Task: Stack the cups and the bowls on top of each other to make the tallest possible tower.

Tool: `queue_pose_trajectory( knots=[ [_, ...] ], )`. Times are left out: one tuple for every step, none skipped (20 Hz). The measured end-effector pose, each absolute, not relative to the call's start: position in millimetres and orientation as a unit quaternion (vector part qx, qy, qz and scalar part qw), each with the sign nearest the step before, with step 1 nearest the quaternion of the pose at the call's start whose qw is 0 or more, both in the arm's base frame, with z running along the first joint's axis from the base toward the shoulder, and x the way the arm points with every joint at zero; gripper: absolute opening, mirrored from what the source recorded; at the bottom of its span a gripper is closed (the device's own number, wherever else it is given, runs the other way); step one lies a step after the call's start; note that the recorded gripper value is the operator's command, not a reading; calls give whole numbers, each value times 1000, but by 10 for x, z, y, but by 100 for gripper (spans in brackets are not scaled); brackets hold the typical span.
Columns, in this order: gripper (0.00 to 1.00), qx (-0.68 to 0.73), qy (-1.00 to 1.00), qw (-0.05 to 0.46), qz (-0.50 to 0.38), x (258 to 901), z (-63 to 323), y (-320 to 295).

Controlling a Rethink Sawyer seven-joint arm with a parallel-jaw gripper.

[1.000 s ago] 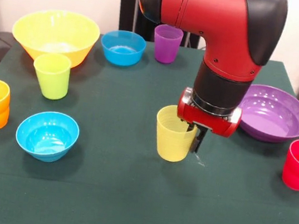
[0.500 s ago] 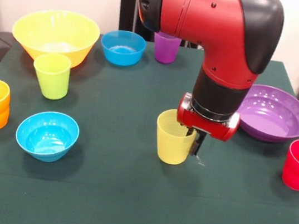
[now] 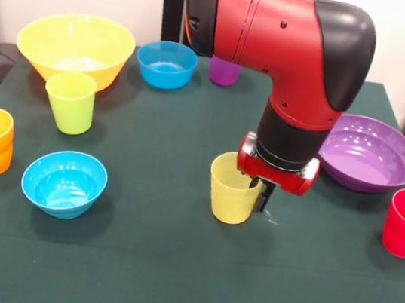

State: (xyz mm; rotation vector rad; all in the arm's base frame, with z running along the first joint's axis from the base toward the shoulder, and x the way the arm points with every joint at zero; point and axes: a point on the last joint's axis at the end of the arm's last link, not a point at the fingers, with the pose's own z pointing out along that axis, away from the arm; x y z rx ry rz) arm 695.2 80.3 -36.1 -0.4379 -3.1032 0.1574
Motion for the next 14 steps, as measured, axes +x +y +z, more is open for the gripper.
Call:
queue_pose_trajectory(
  knots=[
    [0,-140,-989,2,50,6951,-363,801],
    [0,-140,-989,2,50,6952,-362,799],
    [0,-140,-989,2,50,6954,-361,796],
    [0,-140,-989,1,50,6956,-360,796],
    [0,-140,-989,1,50,6959,-359,795],
    [0,-140,-989,1,50,6963,-356,797],
    [0,-140,-989,0,50,6967,-354,797],
    [0,-140,-989,0,50,6968,-354,796],
    [0,-140,-989,0,50,6972,-353,795],
    [0,-140,-989,0,50,6974,-351,795],
    [0,-140,-989,0,50,6975,-351,793],
    [0,-140,-989,0,50,6975,-352,792],
    [0,-140,-989,-1,50,6978,-351,791],
    [0,-140,-989,-1,50,6980,-349,791]
  ],
)
